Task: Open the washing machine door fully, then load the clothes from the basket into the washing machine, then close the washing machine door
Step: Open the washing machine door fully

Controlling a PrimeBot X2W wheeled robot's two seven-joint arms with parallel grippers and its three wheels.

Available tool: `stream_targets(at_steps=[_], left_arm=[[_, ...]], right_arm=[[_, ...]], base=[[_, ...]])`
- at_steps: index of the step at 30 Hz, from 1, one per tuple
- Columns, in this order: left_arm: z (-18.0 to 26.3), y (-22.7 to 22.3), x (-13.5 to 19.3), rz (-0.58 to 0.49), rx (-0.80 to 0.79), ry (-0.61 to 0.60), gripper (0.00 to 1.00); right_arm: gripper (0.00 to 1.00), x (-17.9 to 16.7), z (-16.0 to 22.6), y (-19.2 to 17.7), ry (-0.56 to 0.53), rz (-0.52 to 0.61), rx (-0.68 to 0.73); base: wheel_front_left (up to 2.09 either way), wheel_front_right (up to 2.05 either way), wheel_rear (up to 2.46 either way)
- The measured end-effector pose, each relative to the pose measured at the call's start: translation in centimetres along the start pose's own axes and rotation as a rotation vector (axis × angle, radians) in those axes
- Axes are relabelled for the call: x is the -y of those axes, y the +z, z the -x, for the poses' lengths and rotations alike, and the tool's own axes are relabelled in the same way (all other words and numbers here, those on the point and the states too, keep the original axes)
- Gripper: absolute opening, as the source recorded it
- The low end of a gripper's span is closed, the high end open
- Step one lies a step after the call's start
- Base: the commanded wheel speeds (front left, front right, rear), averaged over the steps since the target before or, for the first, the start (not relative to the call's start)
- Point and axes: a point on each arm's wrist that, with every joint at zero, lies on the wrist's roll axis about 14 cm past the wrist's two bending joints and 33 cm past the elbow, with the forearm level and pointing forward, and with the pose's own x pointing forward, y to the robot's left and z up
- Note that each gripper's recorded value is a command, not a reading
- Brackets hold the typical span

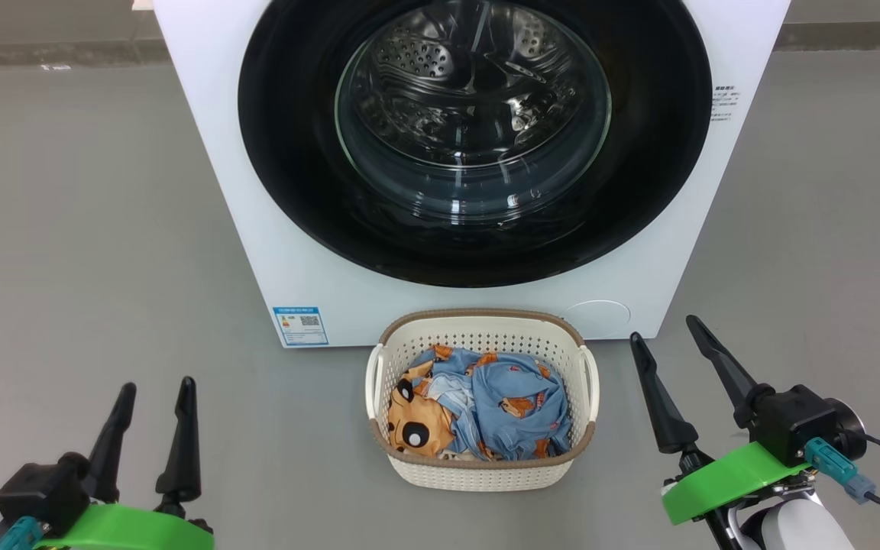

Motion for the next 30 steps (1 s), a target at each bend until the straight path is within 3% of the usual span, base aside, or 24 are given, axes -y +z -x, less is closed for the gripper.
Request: stream_targets(at_steps=[18, 30], left_arm=[[0.06, 0.17, -0.32, -0.048, -0.002, -0.003, 1.0], [-0.02, -0.07, -0.45, -0.052, -0.009, 0.0, 1.0]], right_arm=[[1.0, -0.23, -0.02, 0.04, 0.008, -0.003, 0.001], [1.0, -0.14, 0.04, -0.07, 0.004, -0.01, -0.002]], base=[[0.05, 0.05, -0.1], [0.85, 0.85, -1.7]])
